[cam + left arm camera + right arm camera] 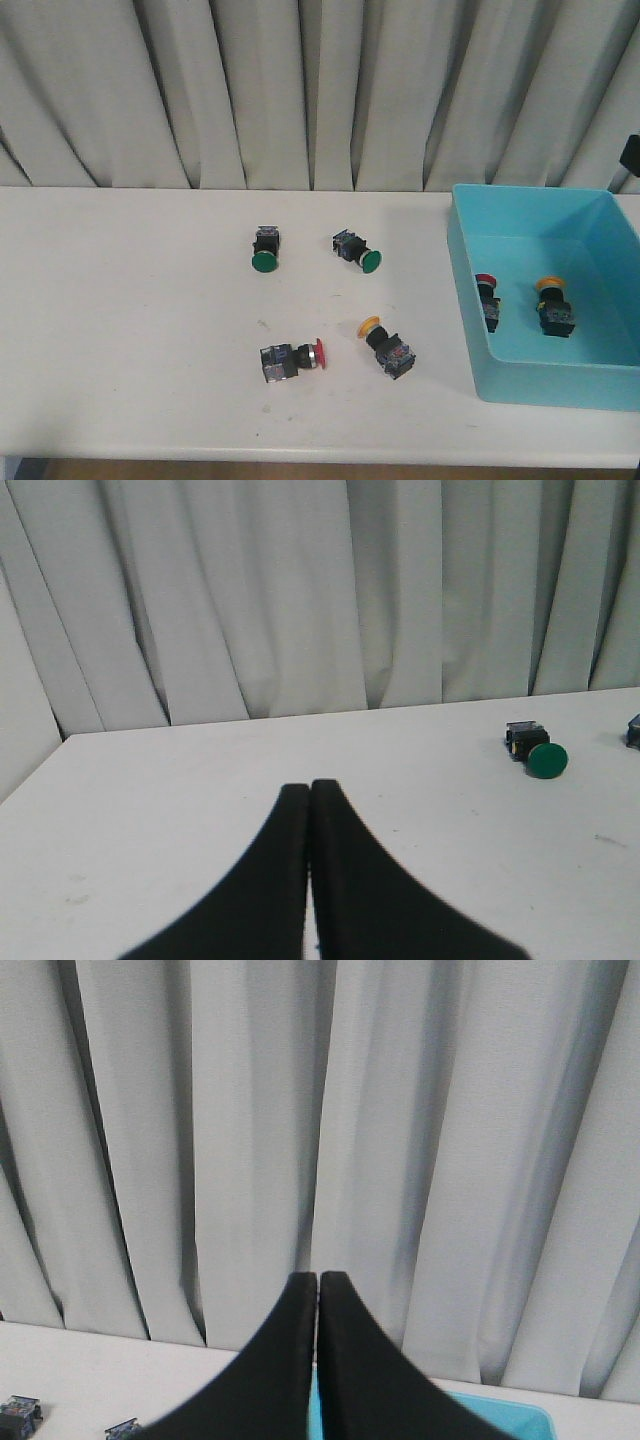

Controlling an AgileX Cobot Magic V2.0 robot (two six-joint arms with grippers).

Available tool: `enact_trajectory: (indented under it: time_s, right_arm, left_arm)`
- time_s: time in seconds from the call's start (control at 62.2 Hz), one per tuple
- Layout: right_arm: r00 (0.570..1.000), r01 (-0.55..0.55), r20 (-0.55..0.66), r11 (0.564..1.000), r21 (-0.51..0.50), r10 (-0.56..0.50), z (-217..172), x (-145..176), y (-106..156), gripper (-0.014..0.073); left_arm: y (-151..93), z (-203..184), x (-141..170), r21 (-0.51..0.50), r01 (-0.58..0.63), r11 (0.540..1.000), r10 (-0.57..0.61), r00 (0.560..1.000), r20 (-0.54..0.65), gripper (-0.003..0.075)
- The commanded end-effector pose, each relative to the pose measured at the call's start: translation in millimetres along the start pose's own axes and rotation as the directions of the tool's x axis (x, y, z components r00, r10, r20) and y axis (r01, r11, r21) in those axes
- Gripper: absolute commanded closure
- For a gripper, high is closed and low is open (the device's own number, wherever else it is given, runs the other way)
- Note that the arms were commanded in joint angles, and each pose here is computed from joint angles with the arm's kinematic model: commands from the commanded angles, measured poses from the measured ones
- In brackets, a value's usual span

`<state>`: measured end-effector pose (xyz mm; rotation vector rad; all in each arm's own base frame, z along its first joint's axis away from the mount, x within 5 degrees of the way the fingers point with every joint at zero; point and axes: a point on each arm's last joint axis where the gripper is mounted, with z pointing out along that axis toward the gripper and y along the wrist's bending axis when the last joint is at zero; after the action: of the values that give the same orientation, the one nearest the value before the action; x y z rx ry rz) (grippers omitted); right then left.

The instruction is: Pick red and yellow buttons and place in box

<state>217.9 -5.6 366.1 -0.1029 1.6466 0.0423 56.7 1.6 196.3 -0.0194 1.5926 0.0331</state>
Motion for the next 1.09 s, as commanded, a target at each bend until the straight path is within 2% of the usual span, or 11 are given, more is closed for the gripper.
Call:
enact_trajectory:
  time_s: [0.0,0.274,0.531,0.772,0.853,1.014,1.078]
  right_arm:
    - [0.998,-0.030,0.054,0.999,-0.016,0.031,-4,-13,1,0.0603]
    - [0.998,-0.028,0.051,1.000,0.011,0.028,-5,-13,-1,0.0603]
    - [0.998,0.054,-0.023,0.998,-0.032,-0.055,-7,-7,3,0.0603]
    - [0.994,-0.065,-0.083,0.993,0.096,0.073,-17,-4,-6,0.0603]
    - [0.995,-0.042,-0.089,0.990,0.133,0.055,-21,-5,-9,0.0603]
    - [0.992,-0.086,-0.078,0.979,0.184,0.102,-32,-8,-11,0.0603]
    - [0.994,-0.069,-0.072,0.979,0.193,0.085,-36,-7,-12,0.0603]
  left_arm:
    - [0,1,8,-0.005,0.005,1.000,-0.005,0.999,0.040,0.0728]
    - [0,1,8,-0.005,0.005,1.000,-0.005,0.999,0.040,0.0728]
    - [0,1,8,-0.005,0.005,1.000,-0.005,0.999,0.040,0.0728]
    - [0,1,8,-0.005,0.005,1.000,-0.005,0.999,0.040,0.0728]
    - [0,1,8,-0.005,0.005,1.000,-0.005,0.999,0.040,0.0728]
    - [0,1,8,-0.005,0.006,1.000,-0.006,0.999,0.039,0.0728]
    - [0,1,8,-0.005,0.006,1.000,-0.006,0.999,0.039,0.0728]
